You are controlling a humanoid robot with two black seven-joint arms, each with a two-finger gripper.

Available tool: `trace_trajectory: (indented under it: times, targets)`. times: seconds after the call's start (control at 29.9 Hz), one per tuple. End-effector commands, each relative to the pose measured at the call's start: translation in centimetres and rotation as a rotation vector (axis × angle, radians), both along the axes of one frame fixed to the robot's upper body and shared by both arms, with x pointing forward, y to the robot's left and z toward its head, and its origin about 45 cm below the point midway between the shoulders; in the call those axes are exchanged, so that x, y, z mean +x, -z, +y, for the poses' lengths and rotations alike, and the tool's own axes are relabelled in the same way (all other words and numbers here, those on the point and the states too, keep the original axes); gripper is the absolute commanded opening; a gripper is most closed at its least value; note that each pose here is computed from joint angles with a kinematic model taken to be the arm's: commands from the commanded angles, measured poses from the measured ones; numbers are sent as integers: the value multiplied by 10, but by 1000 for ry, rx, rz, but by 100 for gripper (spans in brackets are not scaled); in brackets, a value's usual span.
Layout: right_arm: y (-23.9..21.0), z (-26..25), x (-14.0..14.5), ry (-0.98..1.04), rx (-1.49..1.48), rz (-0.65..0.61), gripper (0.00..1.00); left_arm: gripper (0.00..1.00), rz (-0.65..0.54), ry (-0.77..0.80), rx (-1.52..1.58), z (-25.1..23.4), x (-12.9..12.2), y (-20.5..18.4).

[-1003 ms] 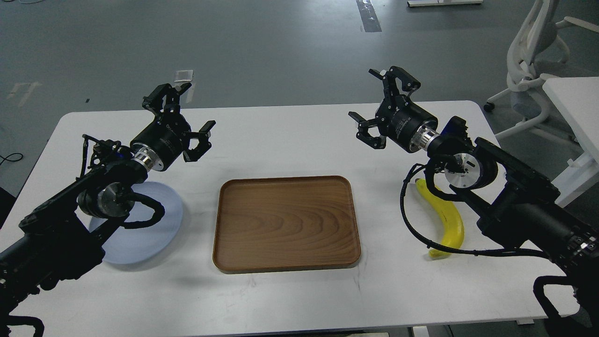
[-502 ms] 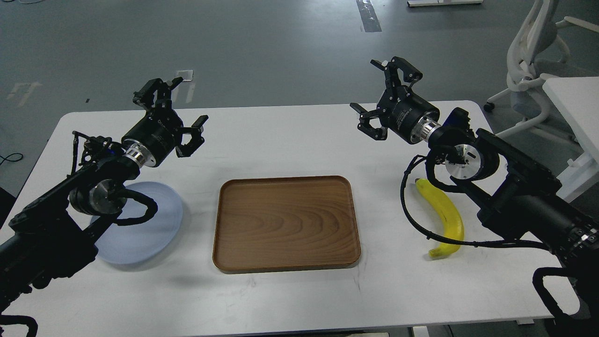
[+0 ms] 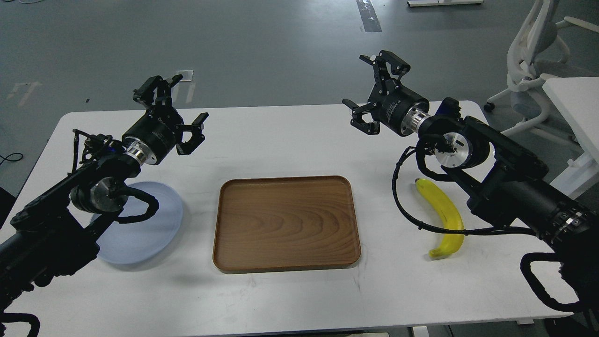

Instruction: Place banana on plate with both arms

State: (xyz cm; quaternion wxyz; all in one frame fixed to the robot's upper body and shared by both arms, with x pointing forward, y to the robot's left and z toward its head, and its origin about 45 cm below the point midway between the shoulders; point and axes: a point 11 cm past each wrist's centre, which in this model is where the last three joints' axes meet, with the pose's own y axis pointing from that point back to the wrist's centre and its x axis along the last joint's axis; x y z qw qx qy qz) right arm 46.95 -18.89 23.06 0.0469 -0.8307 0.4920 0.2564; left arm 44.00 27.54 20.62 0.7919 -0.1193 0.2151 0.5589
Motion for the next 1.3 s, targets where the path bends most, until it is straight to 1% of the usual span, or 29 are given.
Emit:
trace_trajectory:
  times: [0.0, 0.37, 0.47, 0.5, 0.53, 0.57, 0.6, 0.64, 0.67, 0.74, 0.77, 0.84, 0.87, 0.97, 1.04, 1.1, 1.14, 1.17, 1.24, 1.27]
  targets:
    - [-2, 1, 1, -2, 0, -6, 99, 98, 1, -5, 4, 1, 1, 0]
    - [2, 1, -1, -3, 1, 1, 100, 98, 12, -2, 36, 0, 0, 4]
    - [4, 1, -2, -5, -5, 1, 100, 98, -14, 13, 128, -5, 1, 3]
    - [5, 2, -3, -9, -9, 1, 100, 98, -76, 20, 259, -7, 5, -4]
    - [7, 1, -4, -10, -13, 3, 100, 98, -176, 16, 440, -8, 10, -15]
    - [7, 1, -4, -10, -14, 3, 100, 98, -177, 16, 442, -8, 10, -16]
    - [8, 1, -5, -11, -16, 5, 100, 98, -267, -1, 637, -8, 14, -22]
    - [9, 1, -5, -10, -16, 6, 100, 98, -302, -9, 725, -9, 15, -25]
    - [9, 0, -5, -9, -17, 6, 100, 98, -353, 0, 883, -10, 13, -22]
    - [9, -3, -5, -3, -16, 6, 99, 98, -395, 62, 1041, -3, 7, -14]
    - [11, -4, -6, -2, -12, 10, 100, 98, -412, 92, 1132, 9, 2, -11]
    - [15, -5, -8, -1, -11, 17, 100, 98, -423, 123, 1215, 20, -5, -9]
    - [18, -6, -10, 0, -10, 21, 100, 98, -426, 145, 1304, 37, -11, -5]
    - [20, -10, -11, 5, -16, 25, 100, 98, -395, 207, 1528, 92, -31, 4]
    - [20, -12, -11, 8, -20, 26, 100, 98, -377, 227, 1595, 113, -41, 7]
    - [20, -12, -11, 8, -19, 25, 100, 98, -337, 277, 1712, 151, -62, 12]
    - [21, -13, -11, 9, -19, 25, 100, 98, -325, 287, 1739, 159, -67, 14]
    - [21, -13, -11, 10, -20, 26, 100, 98, -308, 299, 1792, 174, -78, 16]
    - [22, -13, -11, 9, -22, 26, 100, 98, -301, 312, 1831, 183, -91, 25]
    - [22, -13, -11, 9, -22, 26, 100, 98, -297, 328, 1865, 190, -105, 36]
